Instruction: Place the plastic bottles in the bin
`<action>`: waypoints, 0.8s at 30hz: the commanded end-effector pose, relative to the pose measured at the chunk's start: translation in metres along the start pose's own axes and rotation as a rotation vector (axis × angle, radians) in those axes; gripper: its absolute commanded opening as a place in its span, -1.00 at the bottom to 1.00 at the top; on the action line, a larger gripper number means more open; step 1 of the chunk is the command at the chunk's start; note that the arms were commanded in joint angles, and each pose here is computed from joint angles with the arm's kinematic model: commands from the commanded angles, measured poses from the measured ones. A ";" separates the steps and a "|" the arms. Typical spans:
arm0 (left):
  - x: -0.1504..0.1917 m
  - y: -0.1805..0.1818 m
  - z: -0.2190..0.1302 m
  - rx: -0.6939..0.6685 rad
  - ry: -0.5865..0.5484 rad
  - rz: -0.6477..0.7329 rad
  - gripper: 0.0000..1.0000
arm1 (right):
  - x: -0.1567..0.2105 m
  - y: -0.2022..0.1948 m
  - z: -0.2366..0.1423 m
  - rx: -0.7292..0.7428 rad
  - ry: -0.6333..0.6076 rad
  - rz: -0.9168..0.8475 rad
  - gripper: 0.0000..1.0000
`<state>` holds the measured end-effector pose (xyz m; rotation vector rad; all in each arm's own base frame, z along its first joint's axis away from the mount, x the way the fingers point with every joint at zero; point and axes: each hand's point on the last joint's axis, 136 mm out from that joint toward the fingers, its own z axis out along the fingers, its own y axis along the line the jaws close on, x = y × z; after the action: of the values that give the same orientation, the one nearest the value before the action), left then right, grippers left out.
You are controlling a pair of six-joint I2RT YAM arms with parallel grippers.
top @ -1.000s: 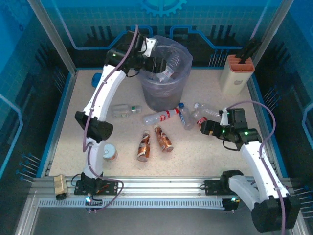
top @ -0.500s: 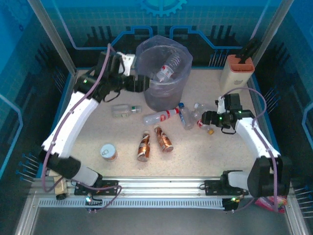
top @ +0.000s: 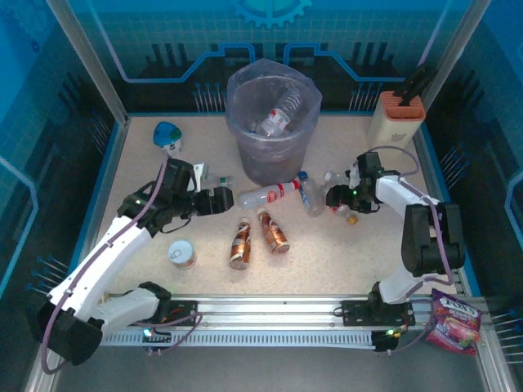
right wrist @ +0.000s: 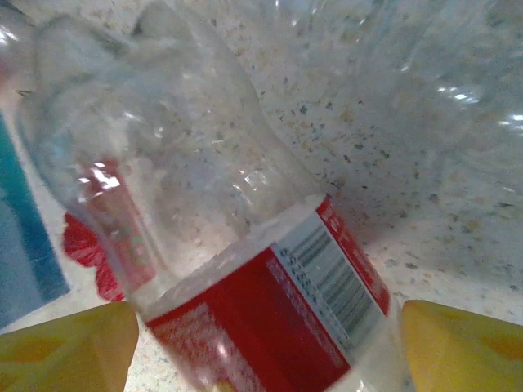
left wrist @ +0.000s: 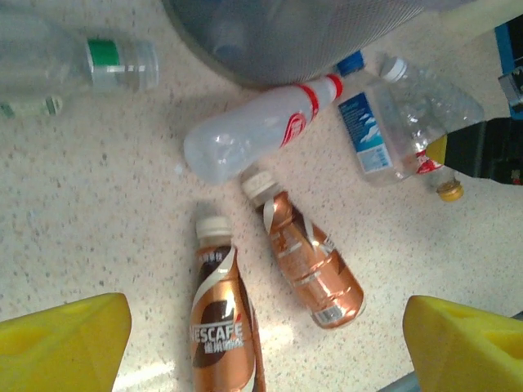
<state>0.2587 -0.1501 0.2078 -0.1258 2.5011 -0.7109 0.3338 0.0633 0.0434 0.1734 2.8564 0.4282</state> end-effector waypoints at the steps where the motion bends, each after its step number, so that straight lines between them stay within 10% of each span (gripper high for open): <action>1: 0.010 0.001 0.007 0.046 0.004 -0.085 0.74 | -0.010 0.010 0.005 -0.029 -0.011 0.006 0.65; 24: 0.046 0.031 0.051 0.032 0.070 -0.194 0.75 | -0.021 0.043 -0.118 -0.101 -0.176 -0.049 0.17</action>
<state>0.2483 -0.1539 0.1396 -0.3233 2.5580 -0.8112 0.3367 0.0656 0.1384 0.1398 2.6866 0.4669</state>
